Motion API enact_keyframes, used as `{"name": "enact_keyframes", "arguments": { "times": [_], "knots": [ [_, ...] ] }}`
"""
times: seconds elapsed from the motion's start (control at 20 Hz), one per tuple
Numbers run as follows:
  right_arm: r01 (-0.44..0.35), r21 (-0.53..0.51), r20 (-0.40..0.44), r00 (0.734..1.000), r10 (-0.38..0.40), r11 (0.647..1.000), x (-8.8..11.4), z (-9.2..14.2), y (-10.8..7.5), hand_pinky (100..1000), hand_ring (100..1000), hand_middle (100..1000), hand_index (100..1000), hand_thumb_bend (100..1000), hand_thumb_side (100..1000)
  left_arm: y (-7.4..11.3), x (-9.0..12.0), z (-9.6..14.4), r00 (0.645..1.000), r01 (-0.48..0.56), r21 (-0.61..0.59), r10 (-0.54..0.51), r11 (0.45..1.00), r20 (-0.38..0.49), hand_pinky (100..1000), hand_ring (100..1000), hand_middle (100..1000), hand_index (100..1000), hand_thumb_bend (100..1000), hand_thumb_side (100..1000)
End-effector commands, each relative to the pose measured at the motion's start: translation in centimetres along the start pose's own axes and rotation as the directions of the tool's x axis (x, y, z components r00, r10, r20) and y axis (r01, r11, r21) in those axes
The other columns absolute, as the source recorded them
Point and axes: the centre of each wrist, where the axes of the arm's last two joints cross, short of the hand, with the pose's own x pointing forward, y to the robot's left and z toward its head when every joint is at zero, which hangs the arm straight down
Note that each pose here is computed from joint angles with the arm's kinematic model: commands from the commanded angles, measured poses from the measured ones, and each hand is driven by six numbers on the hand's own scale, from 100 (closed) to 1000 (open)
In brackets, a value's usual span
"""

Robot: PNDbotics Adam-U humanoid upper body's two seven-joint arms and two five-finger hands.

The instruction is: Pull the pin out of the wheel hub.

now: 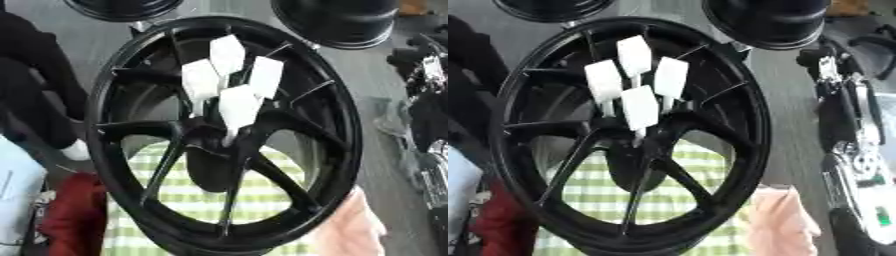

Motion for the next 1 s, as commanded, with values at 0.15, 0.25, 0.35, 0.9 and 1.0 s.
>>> {"name": "enact_keyframes", "arguments": {
  "times": [0.15,0.25,0.35,0.9,1.0],
  "knots": [
    [-0.048,0.016,0.014,0.999,0.047,0.999,0.6,-0.2,-0.7,1000,807,681,867,100,600,0.6,6.2,-3.0,0.944,0.328,-0.297,-0.301,0.897,0.134,574,640,791,839,100,745],
    [-0.056,0.021,0.010,0.998,0.056,0.998,0.6,-0.1,-0.7,1000,806,680,867,100,599,0.3,8.3,-3.9,0.895,0.446,-0.408,-0.405,0.797,0.186,602,666,792,848,106,730],
    [-0.062,0.026,0.007,0.998,0.062,0.998,0.5,-0.1,-0.7,1000,806,679,867,100,587,-0.2,9.9,-4.5,0.843,0.533,-0.503,-0.480,0.680,0.244,626,688,786,850,118,721],
    [-0.091,0.039,-0.013,0.996,0.092,0.995,0.2,0.4,-0.9,1000,803,677,866,100,597,-5.4,12.6,-7.4,0.699,0.584,-0.781,-0.625,0.219,0.348,703,749,813,879,169,797],
    [-0.093,0.036,-0.015,0.995,0.094,0.995,0.2,0.5,-0.9,1000,803,677,867,100,597,-7.0,13.1,-7.8,0.688,0.583,-0.791,-0.630,0.186,0.359,709,753,813,881,181,796]
  ]
}}
